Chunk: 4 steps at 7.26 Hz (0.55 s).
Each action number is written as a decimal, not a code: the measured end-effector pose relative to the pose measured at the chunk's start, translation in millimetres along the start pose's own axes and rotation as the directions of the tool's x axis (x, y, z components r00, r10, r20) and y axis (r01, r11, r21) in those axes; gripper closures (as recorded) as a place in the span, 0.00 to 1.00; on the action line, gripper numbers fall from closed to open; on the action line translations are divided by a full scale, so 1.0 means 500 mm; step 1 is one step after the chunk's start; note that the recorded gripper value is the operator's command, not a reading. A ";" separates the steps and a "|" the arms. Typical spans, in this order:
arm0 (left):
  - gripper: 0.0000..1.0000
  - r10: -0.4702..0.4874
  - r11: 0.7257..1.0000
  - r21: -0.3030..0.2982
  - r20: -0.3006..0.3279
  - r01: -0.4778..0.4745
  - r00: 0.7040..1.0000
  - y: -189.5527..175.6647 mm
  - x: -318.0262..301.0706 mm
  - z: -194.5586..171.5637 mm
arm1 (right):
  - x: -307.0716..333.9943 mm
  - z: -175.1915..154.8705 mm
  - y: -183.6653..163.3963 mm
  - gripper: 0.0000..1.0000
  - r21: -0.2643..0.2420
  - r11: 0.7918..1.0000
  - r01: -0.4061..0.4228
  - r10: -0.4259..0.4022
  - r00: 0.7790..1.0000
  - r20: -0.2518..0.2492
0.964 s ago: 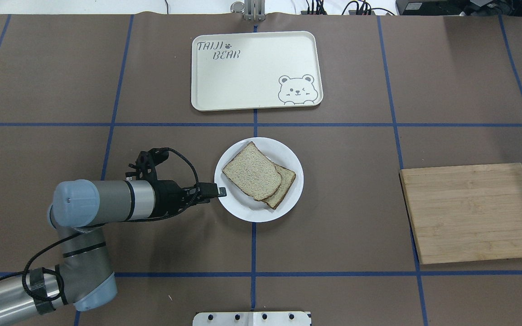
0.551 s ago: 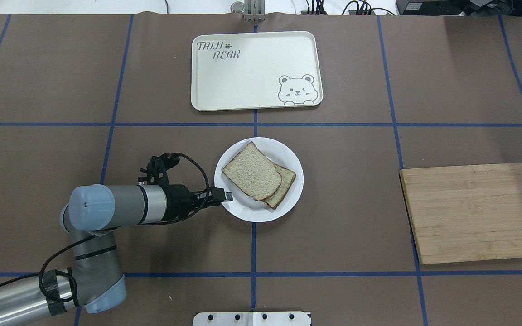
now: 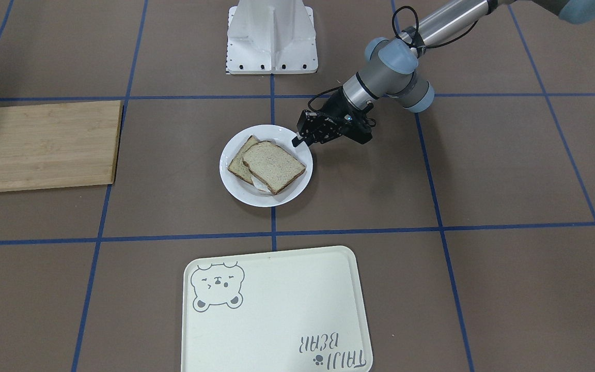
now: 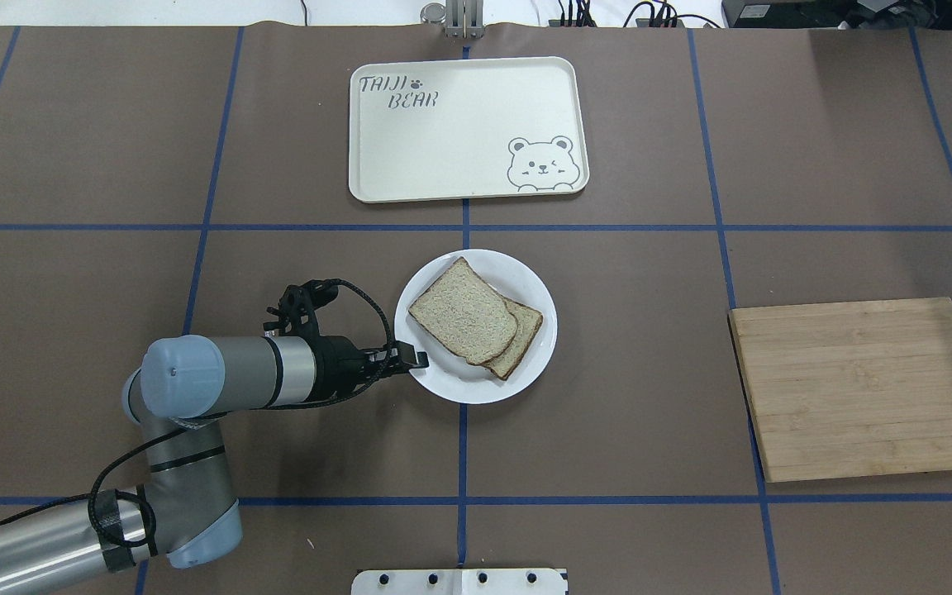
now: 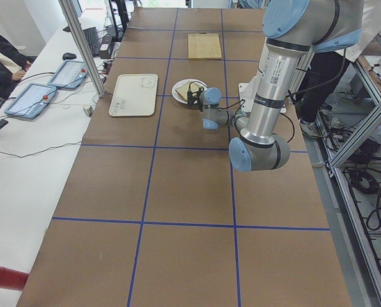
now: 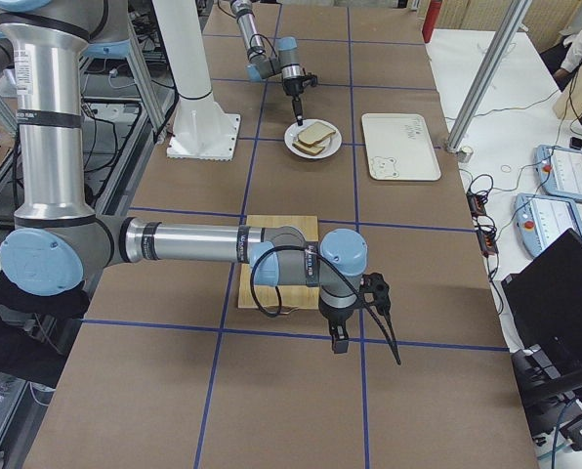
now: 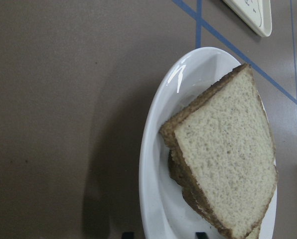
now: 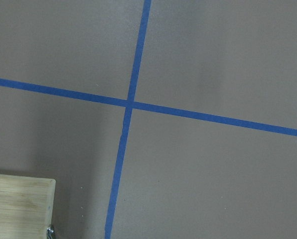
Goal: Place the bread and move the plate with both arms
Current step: 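Reach the left gripper to the white plate rim and grip it, then slide the white plate with the left gripper onto the bear tray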
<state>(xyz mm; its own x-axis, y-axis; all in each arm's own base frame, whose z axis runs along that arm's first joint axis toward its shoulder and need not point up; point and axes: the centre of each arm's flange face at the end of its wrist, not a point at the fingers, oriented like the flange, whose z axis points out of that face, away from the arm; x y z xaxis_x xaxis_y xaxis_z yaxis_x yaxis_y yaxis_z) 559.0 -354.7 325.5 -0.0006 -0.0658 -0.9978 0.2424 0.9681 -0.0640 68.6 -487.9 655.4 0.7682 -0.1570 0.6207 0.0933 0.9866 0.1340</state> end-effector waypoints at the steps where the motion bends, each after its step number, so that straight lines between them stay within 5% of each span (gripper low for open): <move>1: 1.00 0.000 1.000 0.000 -0.008 0.000 1.000 0.000 0.004 0.002 | 0.000 0.000 0.000 0.00 0.000 1.000 0.000 0.000 1.000 0.000; 4: 1.00 -0.090 0.996 -0.015 -0.105 0.089 0.990 0.002 0.023 -0.015 | -0.001 -0.002 -0.005 0.00 0.002 1.000 0.001 -0.001 1.000 -0.001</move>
<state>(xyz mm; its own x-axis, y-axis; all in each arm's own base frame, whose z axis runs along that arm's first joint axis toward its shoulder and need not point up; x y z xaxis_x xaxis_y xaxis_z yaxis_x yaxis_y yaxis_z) 552.0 -352.7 313.8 -0.1246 -0.1265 -0.9841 0.2268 0.9620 -0.1524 68.5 -490.2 654.1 0.7685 -0.1577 0.6201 0.0927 0.9864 0.1360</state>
